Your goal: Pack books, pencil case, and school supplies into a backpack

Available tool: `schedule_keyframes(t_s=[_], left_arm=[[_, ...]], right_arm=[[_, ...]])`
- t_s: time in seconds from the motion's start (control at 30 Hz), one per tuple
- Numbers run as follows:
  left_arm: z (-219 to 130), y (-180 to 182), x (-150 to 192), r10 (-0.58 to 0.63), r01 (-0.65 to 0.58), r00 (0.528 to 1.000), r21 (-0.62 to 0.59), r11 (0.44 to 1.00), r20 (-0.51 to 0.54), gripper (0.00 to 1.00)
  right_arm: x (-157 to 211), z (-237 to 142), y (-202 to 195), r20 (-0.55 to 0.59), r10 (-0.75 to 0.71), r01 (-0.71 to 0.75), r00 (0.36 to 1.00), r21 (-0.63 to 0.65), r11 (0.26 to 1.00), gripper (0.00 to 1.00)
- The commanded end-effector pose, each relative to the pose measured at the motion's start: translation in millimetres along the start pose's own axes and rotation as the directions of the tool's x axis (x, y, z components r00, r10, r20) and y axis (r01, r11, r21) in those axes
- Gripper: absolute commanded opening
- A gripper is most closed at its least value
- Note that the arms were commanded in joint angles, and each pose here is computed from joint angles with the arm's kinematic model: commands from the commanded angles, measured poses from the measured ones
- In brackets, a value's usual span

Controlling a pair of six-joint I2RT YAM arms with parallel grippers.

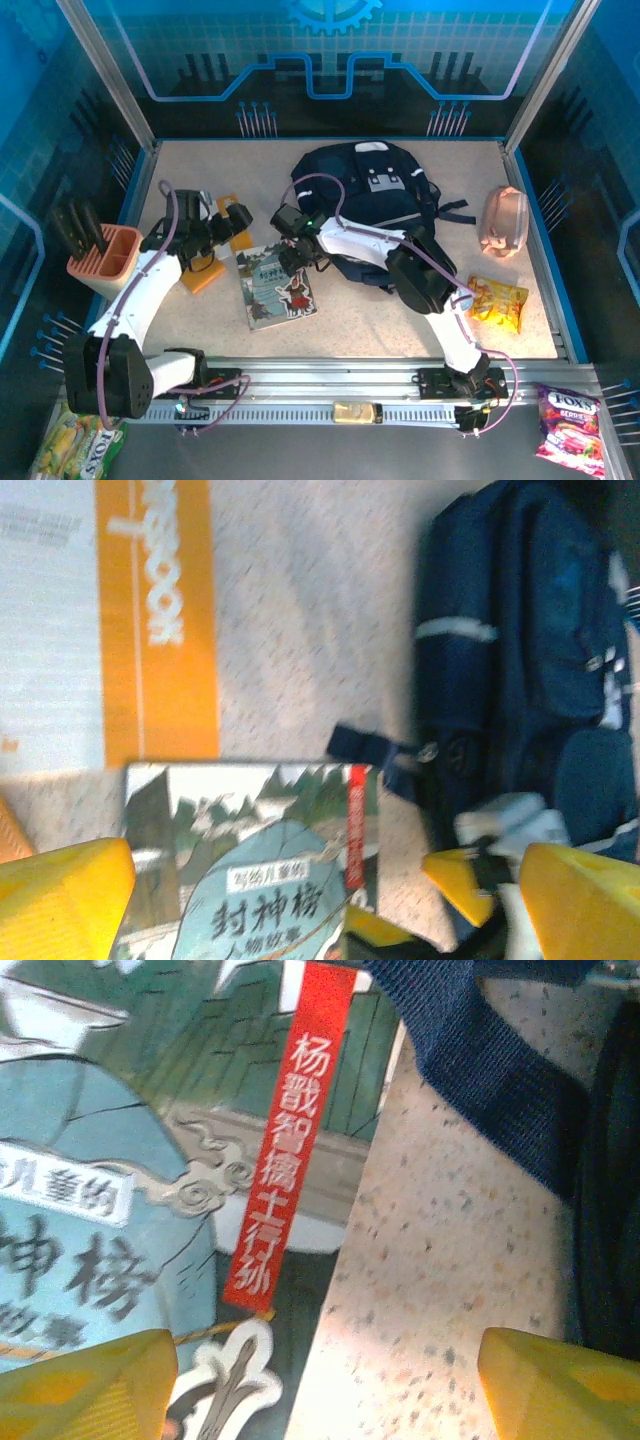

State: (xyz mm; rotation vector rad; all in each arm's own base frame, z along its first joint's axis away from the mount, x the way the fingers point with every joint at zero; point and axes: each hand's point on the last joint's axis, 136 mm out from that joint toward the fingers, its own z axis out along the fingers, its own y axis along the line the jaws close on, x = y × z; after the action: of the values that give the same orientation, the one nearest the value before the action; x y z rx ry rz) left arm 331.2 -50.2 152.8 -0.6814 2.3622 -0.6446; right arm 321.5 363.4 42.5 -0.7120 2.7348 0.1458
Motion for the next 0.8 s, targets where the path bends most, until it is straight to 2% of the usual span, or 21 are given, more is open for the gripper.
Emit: schedule_keyframes(t_s=[0.0, 0.1, 0.23, 0.37, 0.53, 0.7, 0.77], left_arm=[[2, 17, 29, -0.077, 0.076, 0.994, -0.016, 0.997, -0.08, 0.97], [10, 30, 51, -0.118, 0.115, 0.983, -0.032, 0.993, -0.144, 0.91], [15, 47, 75, -0.157, 0.142, 0.965, -0.082, 0.986, -0.212, 0.87], [17, 59, 87, -0.174, 0.151, 0.959, -0.116, 0.982, -0.226, 0.85], [24, 70, 99, -0.186, 0.152, 0.948, -0.143, 0.978, -0.259, 0.71], [33, 77, 108, -0.196, 0.154, 0.935, -0.16, 0.975, -0.295, 0.56], [36, 79, 111, -0.203, 0.159, 0.929, -0.162, 0.974, -0.308, 0.53]], right_arm=[[-11, -24, 13, 0.047, 0.136, -0.128, 0.99, -0.146, 0.981, 0.74], [-4, -16, 11, 0.005, 0.2, -0.196, 0.98, -0.178, 0.964, 0.64], [4, -6, 6, -0.038, 0.223, -0.227, 0.974, -0.159, 0.961, 0.59], [7, 1, 5, -0.058, 0.223, -0.229, 0.973, -0.144, 0.963, 0.53], [10, 9, 2, -0.085, 0.218, -0.227, 0.972, -0.116, 0.967, 0.43], [15, 16, 0, -0.11, 0.222, -0.233, 0.969, -0.102, 0.967, 0.39], [17, 18, 0, -0.117, 0.224, -0.236, 0.968, -0.1, 0.967, 0.38]])
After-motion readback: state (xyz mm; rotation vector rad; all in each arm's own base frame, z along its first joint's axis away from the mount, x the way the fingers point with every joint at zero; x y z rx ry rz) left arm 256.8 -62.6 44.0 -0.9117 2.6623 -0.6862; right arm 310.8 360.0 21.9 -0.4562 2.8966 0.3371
